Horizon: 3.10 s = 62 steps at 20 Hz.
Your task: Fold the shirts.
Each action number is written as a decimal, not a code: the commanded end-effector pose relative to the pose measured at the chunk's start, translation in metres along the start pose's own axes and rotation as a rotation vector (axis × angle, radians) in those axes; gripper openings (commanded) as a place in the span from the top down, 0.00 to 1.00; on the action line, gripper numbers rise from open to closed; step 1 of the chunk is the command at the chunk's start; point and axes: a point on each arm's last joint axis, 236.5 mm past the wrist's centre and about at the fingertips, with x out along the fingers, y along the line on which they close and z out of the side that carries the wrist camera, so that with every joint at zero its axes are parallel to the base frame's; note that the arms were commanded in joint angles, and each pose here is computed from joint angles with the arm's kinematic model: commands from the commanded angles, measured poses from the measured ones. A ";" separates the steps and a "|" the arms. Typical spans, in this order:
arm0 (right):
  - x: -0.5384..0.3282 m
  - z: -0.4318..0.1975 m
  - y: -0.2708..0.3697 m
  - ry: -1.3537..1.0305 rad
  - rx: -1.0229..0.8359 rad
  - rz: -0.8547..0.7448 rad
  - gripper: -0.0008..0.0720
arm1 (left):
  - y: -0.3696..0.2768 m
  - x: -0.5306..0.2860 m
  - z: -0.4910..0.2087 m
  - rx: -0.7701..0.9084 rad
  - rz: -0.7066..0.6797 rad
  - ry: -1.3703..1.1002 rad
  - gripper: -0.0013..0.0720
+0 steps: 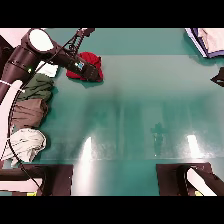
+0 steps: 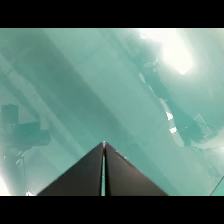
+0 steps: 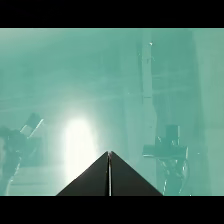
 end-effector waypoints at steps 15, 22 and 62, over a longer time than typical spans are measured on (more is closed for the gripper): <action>-0.001 0.005 0.000 -0.022 -0.001 0.000 0.97 | -0.007 0.000 0.002 -0.017 -0.028 -0.010 0.95; -0.003 0.030 0.000 -0.128 -0.001 -0.001 0.97 | 0.070 -0.009 0.025 -0.075 0.286 -0.118 0.17; -0.090 0.047 0.126 -0.226 -0.234 0.260 0.97 | 0.015 0.028 -0.067 0.022 -0.014 0.155 0.18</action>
